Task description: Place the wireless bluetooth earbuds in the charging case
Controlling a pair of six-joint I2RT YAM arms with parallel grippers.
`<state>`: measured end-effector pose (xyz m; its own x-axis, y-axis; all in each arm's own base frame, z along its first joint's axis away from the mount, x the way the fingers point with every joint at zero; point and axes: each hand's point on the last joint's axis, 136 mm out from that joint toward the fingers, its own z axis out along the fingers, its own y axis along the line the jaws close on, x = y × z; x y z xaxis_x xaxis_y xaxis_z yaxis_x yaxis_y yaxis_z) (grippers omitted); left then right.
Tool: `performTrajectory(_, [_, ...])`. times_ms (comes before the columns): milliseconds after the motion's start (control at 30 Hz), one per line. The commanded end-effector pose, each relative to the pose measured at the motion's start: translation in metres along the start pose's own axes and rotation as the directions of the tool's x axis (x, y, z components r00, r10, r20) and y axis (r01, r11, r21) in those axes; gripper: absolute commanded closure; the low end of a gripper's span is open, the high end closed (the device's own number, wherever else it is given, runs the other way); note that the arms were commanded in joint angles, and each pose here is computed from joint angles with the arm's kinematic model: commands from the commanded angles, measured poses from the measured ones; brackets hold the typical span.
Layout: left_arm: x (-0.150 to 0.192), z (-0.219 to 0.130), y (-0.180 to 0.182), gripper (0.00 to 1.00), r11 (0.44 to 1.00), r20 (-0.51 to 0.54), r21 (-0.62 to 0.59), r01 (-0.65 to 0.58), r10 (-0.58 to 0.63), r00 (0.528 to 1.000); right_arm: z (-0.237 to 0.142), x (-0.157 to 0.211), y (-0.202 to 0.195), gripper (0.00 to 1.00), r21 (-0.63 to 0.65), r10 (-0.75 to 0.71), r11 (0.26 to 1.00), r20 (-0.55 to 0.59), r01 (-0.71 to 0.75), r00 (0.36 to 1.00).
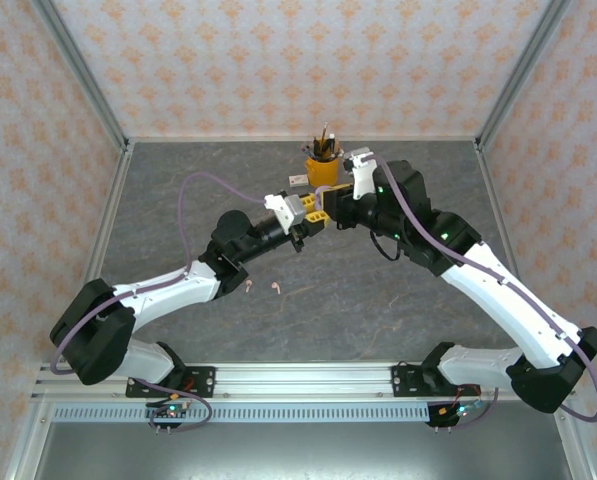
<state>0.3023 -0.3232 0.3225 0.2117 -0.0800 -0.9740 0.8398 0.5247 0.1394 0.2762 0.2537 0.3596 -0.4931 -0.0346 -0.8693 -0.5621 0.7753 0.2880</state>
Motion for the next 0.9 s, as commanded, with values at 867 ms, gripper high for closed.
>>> performTrajectory(867, [-0.028,0.003,-0.002,1.00,1.000,0.086,0.008,-0.009,0.008,0.996,0.017,0.037,-0.004,0.80,-0.013,-0.046,0.999,-0.095,0.045,0.994])
